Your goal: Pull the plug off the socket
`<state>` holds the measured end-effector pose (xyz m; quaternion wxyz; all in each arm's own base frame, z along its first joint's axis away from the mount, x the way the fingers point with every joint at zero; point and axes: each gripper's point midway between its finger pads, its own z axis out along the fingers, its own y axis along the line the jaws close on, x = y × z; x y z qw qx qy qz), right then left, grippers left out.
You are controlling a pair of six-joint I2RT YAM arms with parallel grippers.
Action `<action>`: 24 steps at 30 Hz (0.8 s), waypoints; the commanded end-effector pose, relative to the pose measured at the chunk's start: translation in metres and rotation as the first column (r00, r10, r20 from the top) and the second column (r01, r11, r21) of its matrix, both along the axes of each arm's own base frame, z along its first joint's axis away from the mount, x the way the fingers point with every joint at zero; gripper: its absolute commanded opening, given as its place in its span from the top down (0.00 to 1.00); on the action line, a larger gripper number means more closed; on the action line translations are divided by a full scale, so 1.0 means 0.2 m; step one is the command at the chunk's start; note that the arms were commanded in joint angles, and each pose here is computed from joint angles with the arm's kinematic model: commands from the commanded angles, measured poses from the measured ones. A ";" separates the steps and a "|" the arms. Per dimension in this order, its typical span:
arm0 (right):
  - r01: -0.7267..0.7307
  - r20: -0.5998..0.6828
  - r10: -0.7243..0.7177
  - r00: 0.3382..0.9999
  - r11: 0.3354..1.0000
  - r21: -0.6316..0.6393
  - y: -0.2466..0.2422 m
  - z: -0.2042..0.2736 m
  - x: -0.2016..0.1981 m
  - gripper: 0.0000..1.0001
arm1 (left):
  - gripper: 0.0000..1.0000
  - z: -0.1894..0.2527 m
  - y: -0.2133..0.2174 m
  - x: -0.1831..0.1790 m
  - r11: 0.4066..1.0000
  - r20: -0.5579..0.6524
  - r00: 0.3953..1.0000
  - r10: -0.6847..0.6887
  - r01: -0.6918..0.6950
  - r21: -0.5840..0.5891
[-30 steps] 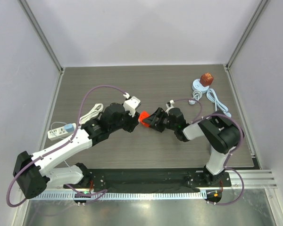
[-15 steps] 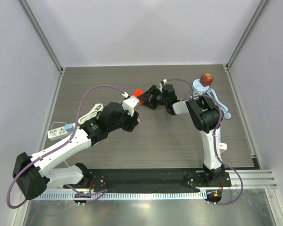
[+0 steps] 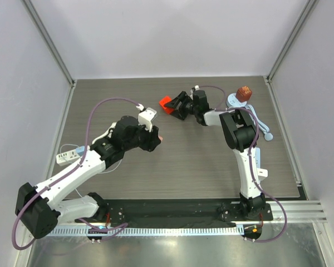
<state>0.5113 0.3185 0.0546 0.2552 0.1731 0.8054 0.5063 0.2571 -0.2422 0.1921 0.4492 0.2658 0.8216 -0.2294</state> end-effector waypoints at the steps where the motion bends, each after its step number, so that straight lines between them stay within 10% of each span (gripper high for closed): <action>1: 0.034 -0.025 -0.034 0.999 0.999 -0.021 -0.02 -0.06 -0.02 0.28 | 1.00 0.10 -0.03 0.06 0.996 0.021 1.000 0.005 -0.004 -0.087; 16: 0.011 -0.033 -0.012 0.999 0.999 -0.040 -0.06 -0.03 -0.12 0.05 | 1.00 -0.02 -0.06 0.07 0.998 -0.022 0.998 -0.051 0.050 -0.038; 24: -0.013 -0.050 -0.005 0.999 0.933 -0.359 -0.33 -0.08 -0.51 0.04 | 1.00 -0.30 -0.13 0.05 0.998 -0.234 0.970 -0.065 0.068 0.005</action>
